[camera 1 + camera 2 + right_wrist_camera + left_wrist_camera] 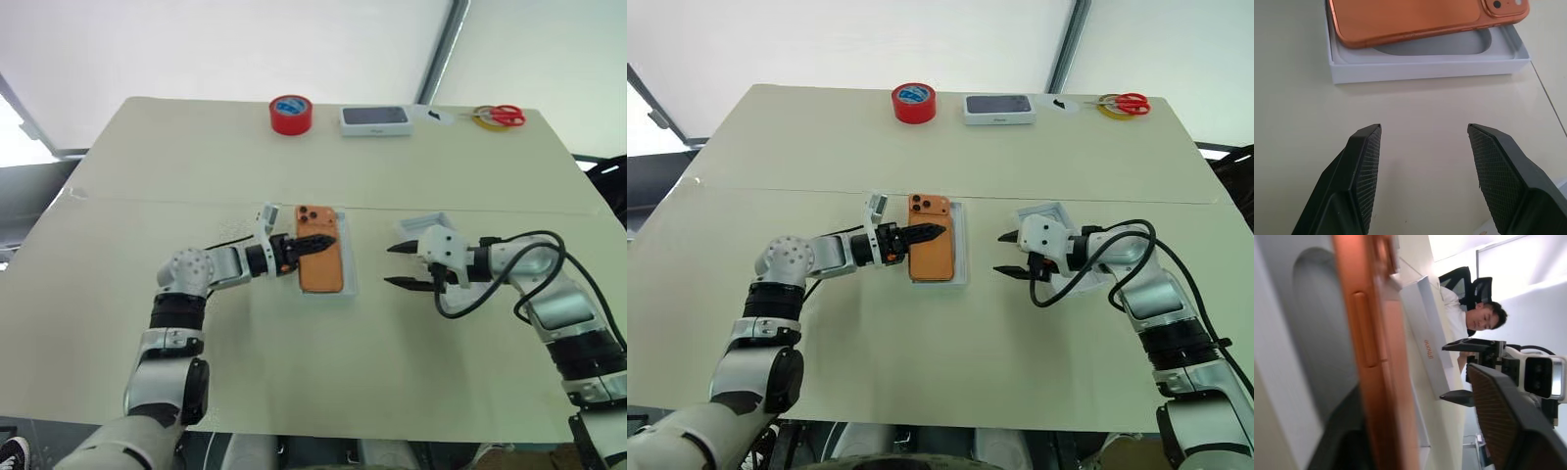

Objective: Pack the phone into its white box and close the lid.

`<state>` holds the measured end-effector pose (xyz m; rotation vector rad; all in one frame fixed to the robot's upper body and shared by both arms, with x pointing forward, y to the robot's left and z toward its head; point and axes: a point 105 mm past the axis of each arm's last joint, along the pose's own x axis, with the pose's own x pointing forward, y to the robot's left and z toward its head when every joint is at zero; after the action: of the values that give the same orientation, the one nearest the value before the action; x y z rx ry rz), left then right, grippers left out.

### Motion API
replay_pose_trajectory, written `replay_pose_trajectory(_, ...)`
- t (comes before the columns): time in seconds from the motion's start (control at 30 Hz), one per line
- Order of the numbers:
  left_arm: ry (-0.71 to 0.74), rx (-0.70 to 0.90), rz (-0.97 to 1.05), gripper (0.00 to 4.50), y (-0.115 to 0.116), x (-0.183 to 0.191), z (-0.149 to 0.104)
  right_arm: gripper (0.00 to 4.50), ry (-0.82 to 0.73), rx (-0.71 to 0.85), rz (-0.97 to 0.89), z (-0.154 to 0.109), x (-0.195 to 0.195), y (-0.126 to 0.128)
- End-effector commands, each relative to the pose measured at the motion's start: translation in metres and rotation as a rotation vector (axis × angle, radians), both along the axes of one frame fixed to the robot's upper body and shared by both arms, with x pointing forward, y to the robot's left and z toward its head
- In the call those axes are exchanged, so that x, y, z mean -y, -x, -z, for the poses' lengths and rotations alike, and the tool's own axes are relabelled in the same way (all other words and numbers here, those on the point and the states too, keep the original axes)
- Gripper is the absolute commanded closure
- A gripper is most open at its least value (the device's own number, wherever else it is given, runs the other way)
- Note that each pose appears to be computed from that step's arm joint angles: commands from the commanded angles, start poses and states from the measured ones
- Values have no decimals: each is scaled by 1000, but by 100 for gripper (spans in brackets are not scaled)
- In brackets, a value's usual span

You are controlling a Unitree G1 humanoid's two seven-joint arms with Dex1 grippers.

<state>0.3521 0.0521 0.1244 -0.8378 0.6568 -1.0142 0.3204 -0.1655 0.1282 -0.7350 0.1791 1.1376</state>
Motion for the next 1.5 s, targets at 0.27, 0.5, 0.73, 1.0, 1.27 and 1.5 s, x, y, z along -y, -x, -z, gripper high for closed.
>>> replay_pose_trajectory(0.27, -131, 45, 46, 70, 1, 1, -22, 155, -25, 46, -19, -6, -11, -2)
replay_pose_trajectory(0.5, -185, 20, 17, 70, 1, -6, -22, 155, -33, 54, -37, -4, -19, -4)
replay_pose_trajectory(0.73, -243, 58, -5, 70, 4, -19, -24, 155, -39, 59, -46, -4, -23, -6)
replay_pose_trajectory(1.0, -295, 211, -74, 70, 3, -40, -44, 155, -46, 69, -44, -3, -26, -9)
replay_pose_trajectory(1.27, -617, 545, -234, 309, -10, -75, -14, 403, -6, 171, 35, -6, -22, -32)
replay_pose_trajectory(1.5, -739, 647, -163, 445, -14, -55, 14, 450, 78, 197, 31, 7, -32, -40)
